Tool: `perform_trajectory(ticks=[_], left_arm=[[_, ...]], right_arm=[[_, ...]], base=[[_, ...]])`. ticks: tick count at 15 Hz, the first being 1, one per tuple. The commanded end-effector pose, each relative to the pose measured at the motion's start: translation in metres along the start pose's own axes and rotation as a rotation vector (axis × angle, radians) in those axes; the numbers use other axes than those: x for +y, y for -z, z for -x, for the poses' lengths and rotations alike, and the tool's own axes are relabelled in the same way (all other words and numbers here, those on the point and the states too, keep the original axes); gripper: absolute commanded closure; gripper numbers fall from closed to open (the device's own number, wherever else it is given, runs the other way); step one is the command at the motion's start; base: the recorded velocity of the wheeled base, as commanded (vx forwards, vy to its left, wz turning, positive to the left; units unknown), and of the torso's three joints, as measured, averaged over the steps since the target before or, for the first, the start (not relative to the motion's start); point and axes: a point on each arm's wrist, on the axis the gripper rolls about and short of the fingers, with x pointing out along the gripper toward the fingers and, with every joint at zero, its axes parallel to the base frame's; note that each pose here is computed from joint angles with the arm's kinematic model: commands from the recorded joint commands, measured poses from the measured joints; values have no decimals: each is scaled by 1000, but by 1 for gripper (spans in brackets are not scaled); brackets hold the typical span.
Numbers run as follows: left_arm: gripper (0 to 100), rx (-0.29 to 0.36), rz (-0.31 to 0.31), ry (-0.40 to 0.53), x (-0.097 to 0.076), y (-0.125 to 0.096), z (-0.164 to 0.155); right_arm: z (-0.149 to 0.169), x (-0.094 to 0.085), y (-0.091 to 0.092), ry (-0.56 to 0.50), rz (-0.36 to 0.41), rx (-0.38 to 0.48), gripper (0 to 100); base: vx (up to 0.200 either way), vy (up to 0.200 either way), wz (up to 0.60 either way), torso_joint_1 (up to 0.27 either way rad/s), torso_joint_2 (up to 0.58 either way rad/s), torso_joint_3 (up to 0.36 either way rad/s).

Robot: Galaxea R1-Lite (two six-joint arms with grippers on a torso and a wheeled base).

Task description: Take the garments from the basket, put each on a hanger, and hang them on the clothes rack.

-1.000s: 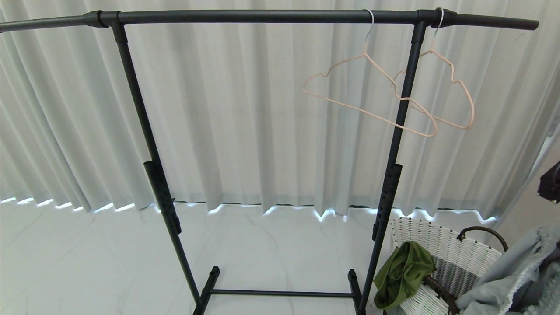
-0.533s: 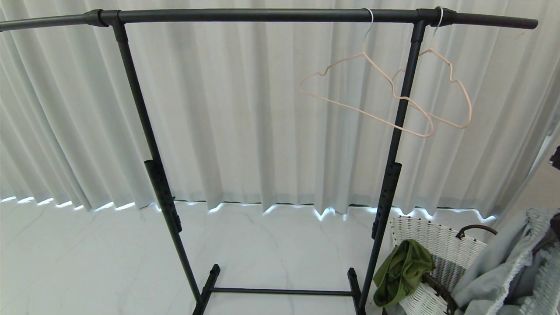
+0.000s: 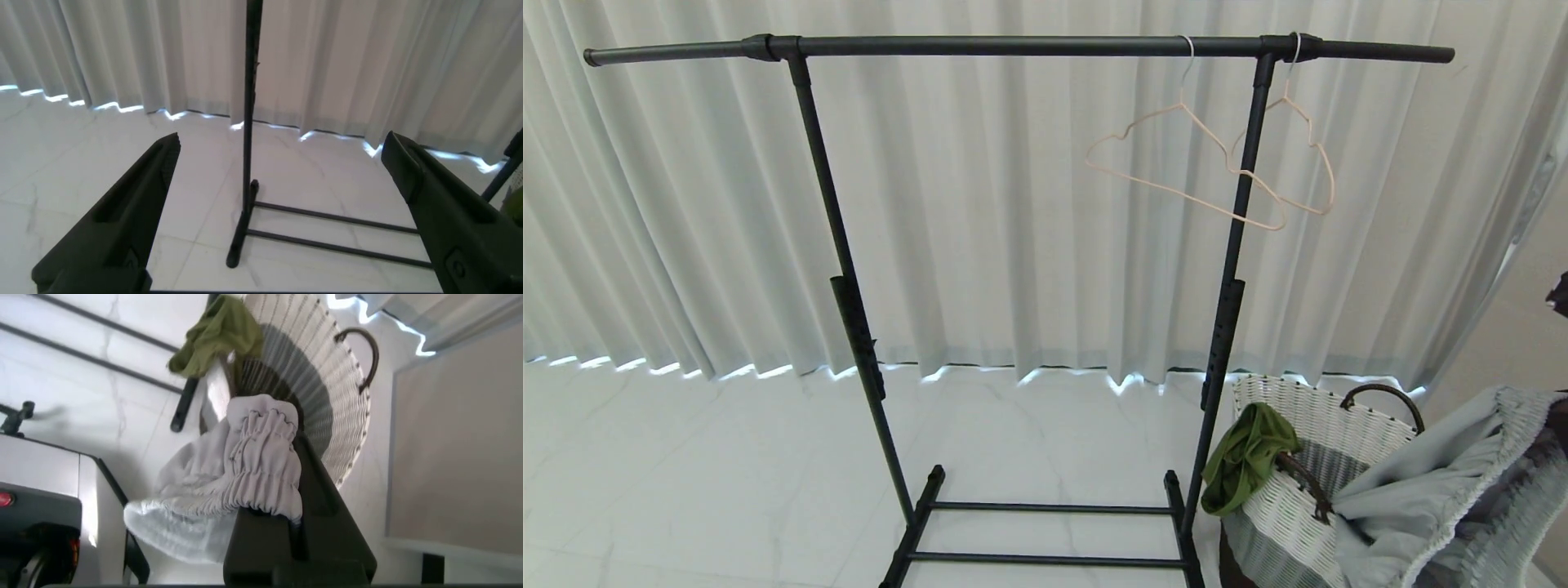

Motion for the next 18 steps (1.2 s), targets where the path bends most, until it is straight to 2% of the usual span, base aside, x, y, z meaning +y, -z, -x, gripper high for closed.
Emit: perform_trajectory(ticks=[1,7,12,14,17,18], left_arm=[[0,2,1,0,0,0,0],[0,2,-1,0,0,0,0],[0,2,-1,0,0,0,0],[0,2,-19,0,0,0,0],[0,2,-18,0,0,0,0],[0,2,-26,-2,0,0,0]], right_arm=[[-3,0,0,-4,2,11,100],[-9,1,-1,-11,7,29,100],[-10,3,-2,-20,15,29,100],[-9,5,-2,-31,25,24,100],[-8,12,-4,-77,50,6,100],[-6,17,-5,-134,69,-12,100]], base=[[0,0,0,0,0,0],[0,0,0,0,0,0],[0,200,0,4,4,3],[0,0,0,0,0,0],[0,0,0,0,0,0],[0,0,0,0,0,0]])
